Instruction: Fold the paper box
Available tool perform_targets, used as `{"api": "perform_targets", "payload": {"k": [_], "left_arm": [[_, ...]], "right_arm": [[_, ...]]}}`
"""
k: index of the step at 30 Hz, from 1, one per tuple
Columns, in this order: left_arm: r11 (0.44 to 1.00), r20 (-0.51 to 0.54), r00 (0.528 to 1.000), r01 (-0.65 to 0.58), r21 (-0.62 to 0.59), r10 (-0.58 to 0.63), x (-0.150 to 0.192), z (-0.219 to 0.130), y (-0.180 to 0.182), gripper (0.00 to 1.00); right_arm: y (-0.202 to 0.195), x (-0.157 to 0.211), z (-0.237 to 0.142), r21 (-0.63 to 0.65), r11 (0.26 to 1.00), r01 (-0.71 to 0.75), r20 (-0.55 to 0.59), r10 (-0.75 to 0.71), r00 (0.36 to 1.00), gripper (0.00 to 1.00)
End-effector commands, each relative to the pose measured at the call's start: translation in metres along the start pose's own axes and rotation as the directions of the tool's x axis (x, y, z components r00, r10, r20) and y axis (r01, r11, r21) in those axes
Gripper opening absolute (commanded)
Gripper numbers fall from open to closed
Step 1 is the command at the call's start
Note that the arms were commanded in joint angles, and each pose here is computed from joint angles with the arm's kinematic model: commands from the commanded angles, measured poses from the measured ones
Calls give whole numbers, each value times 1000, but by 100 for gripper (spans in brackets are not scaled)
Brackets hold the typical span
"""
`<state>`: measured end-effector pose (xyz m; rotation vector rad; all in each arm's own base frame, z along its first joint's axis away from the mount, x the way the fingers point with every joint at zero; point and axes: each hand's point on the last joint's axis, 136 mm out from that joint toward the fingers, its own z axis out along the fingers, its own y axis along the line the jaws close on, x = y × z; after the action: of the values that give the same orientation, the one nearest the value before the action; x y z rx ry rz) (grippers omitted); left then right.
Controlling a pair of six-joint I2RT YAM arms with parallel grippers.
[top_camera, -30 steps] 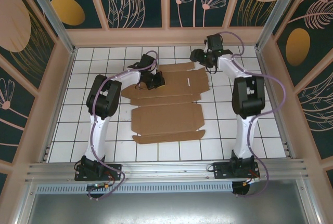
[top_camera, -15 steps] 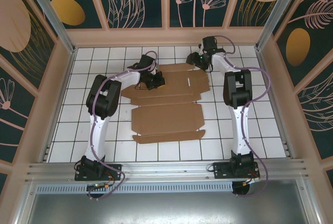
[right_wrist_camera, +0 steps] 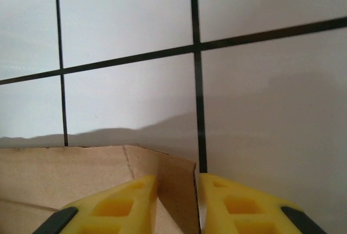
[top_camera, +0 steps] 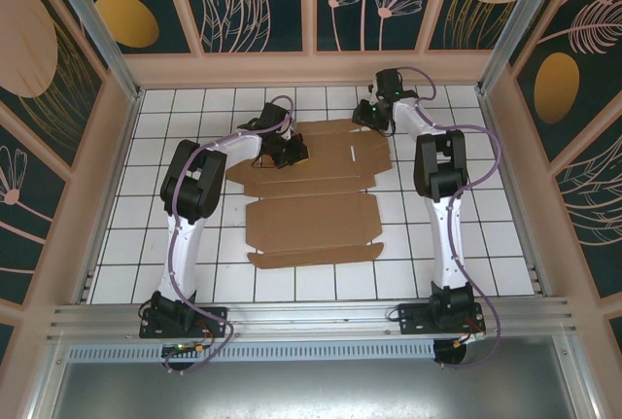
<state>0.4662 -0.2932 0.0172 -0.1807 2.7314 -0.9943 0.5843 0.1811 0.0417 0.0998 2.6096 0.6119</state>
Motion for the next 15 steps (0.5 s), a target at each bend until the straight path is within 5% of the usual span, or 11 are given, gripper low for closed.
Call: {"api": "perform_targets", "payload": {"k": [1,15], "left_arm": [[989,-41,996,70,-128,-76,21,11,42,0],[990,-48,995,87,-107,-93,21,13,40,0]], "right_arm": [[17,-1,-4,87,992,95,10,-97,995,26],[46,16,8,395,870,296,20,-330,944,16]]}}
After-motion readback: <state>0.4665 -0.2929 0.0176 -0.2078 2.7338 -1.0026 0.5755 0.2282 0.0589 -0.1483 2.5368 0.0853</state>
